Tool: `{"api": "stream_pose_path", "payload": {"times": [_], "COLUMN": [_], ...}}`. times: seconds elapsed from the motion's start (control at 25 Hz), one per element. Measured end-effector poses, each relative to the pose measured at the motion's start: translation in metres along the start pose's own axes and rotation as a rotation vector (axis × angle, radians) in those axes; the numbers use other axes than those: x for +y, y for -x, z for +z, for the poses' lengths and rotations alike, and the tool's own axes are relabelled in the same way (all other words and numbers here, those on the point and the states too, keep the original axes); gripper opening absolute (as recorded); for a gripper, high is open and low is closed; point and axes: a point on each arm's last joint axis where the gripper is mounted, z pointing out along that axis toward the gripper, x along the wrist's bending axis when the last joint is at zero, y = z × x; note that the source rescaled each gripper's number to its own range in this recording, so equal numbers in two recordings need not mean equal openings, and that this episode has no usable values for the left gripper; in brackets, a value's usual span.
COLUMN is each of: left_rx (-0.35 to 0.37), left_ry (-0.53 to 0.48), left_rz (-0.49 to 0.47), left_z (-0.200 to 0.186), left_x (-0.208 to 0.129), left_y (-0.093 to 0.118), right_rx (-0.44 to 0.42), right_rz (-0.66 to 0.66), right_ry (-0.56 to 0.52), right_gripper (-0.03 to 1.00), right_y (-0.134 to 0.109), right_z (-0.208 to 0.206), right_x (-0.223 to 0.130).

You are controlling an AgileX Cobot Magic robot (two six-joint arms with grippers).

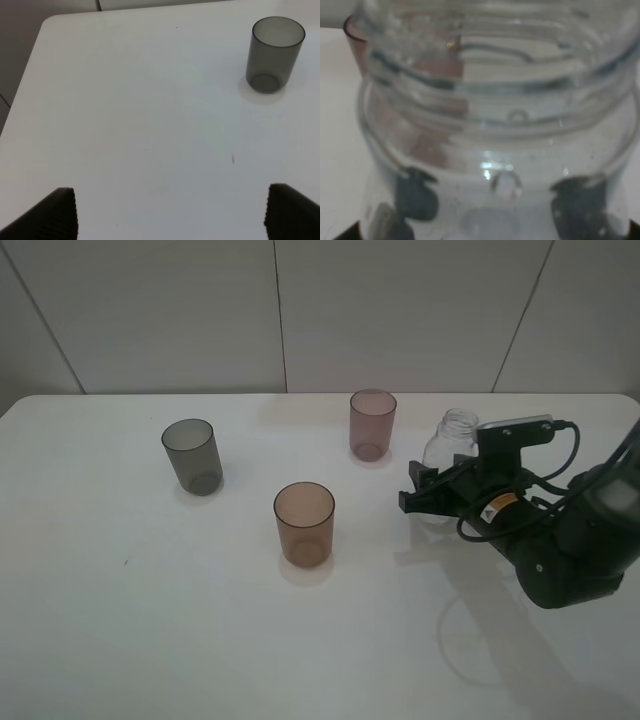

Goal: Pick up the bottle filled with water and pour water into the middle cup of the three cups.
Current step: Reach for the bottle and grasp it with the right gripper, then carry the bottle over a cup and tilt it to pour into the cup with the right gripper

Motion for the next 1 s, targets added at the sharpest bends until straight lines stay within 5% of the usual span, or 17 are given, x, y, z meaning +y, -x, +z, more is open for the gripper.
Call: {"api": "stream_pose_path", "payload": {"times": [0.52,1.0], "left_rx": [0.000,0.000], "left_ry": [0.000,0.000], "left_rz": [0.000,0.000], "left_z": [0.000,0.000], "left_x": [0.000,0.000], "left_y": [0.000,0.000], "right_rx": [0.002,0.036], "right_rz": [0.001,-0.048], "right_ry": [0.003,-0.045], "right_gripper": [0.03,0.03], "right_y": [0.000,-0.003], "right_z": [-0.001,-0.036], "right_x": [0.004,0.071]}}
